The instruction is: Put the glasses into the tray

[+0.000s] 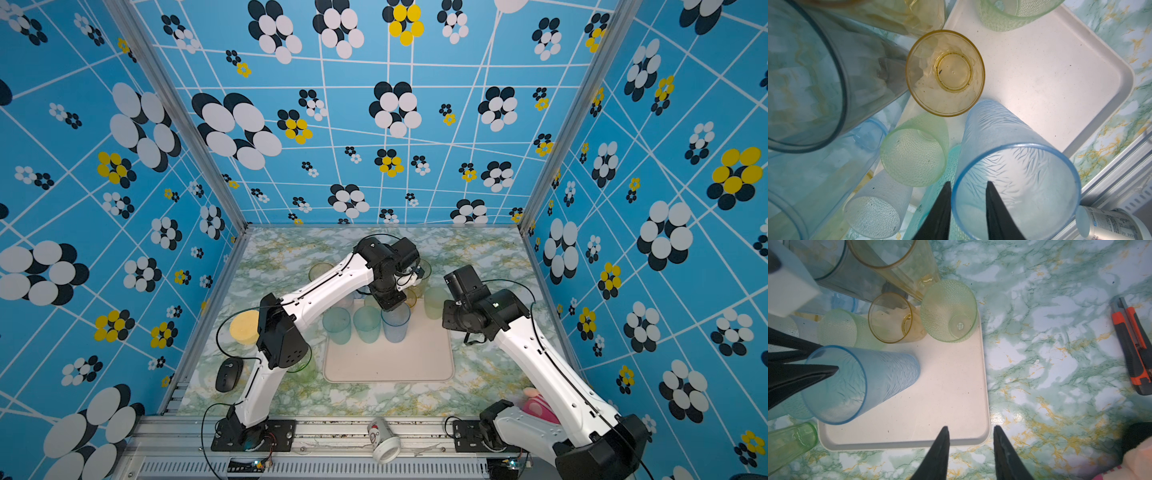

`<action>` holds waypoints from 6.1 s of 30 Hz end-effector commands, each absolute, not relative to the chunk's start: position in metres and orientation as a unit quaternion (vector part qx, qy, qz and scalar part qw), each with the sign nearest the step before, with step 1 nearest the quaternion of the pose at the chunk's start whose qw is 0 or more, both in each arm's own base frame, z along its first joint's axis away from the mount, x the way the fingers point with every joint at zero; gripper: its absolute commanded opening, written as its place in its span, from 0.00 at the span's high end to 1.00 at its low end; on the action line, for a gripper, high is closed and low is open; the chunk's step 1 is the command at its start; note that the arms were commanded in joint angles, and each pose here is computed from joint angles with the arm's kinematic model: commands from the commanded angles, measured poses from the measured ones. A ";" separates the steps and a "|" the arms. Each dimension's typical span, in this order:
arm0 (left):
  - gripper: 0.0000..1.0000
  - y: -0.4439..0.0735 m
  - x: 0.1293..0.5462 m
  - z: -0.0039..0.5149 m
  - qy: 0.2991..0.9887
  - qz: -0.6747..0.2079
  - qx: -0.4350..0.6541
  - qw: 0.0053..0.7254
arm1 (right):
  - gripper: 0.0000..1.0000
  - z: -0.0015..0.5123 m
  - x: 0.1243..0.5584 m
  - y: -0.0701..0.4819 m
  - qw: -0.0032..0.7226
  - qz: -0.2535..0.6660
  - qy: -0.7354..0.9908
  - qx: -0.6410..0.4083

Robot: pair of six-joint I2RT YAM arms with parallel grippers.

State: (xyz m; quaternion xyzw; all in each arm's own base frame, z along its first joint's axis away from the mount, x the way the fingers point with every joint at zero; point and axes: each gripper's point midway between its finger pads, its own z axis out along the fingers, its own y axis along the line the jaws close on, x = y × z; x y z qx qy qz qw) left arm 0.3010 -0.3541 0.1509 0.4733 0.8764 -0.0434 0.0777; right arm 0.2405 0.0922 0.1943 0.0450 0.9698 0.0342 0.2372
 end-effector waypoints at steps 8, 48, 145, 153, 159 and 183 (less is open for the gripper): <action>0.68 -0.351 0.302 0.166 0.879 -0.059 0.463 0.098 | 0.61 0.194 0.239 0.090 0.237 0.035 0.970 0.043; 0.70 -0.068 0.291 0.370 0.831 -0.086 0.032 0.548 | 0.62 0.223 0.178 0.372 0.166 0.152 0.919 -0.323; 0.61 -0.049 0.269 0.382 0.835 -0.090 0.020 0.543 | 1.00 0.332 0.221 0.247 0.361 0.068 0.911 -0.186; 0.62 -0.076 0.292 0.359 0.865 -0.143 0.044 0.479 | 1.00 0.344 0.210 0.124 0.386 0.001 0.921 -0.059; 0.64 -0.087 0.307 0.341 0.883 -0.157 0.057 0.438 | 1.00 0.310 0.209 0.092 0.333 -0.034 0.942 -0.021; 0.65 -0.094 0.333 0.283 0.924 -0.143 0.074 0.346 | 1.00 0.183 0.266 0.121 0.191 0.056 0.980 0.021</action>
